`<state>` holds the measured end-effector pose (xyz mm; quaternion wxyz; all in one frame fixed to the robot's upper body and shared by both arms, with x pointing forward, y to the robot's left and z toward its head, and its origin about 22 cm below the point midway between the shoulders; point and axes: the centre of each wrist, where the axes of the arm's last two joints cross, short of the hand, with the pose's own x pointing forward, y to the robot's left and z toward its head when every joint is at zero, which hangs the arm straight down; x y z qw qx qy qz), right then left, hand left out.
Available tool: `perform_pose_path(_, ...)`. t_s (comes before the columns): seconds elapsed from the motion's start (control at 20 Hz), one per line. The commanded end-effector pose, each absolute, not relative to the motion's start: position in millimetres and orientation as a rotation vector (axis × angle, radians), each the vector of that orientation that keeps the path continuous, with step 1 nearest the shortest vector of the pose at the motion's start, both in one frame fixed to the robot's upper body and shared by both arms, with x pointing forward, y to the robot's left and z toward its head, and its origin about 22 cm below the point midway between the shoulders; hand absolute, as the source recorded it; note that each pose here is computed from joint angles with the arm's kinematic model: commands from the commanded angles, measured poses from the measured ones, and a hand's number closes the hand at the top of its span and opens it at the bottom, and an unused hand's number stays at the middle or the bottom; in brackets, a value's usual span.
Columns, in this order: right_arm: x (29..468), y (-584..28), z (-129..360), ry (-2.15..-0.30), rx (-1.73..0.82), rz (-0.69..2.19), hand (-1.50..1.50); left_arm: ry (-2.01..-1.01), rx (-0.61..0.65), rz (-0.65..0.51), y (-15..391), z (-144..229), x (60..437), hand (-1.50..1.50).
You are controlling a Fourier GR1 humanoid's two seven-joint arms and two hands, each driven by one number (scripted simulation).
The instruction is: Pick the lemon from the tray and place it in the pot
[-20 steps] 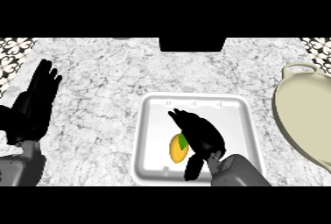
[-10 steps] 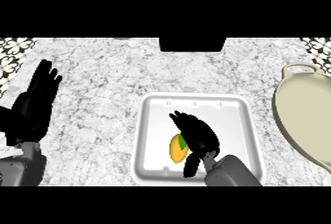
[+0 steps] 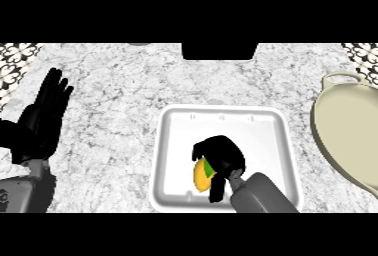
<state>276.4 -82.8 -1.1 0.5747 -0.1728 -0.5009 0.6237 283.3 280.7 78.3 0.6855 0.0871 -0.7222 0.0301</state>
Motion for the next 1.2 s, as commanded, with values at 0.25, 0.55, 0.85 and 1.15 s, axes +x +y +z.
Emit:
perform_pose_path(0.25,265,-86,-10,-1.201,-0.388,1.513,1.50,-1.603,0.182,0.064,270,77,289,0.00)
perform_pose_path(0.55,188,-112,-13,-1.158,-0.433,1.394,1.50,-1.616,0.214,0.081,304,103,279,0.00)
perform_pose_path(0.85,130,-134,23,-1.219,-0.499,1.295,1.50,-1.609,0.230,0.071,289,93,282,0.00)
perform_pose_path(1.15,135,-137,79,-1.489,-0.682,0.923,1.50,-1.590,0.232,0.100,300,82,282,0.00)
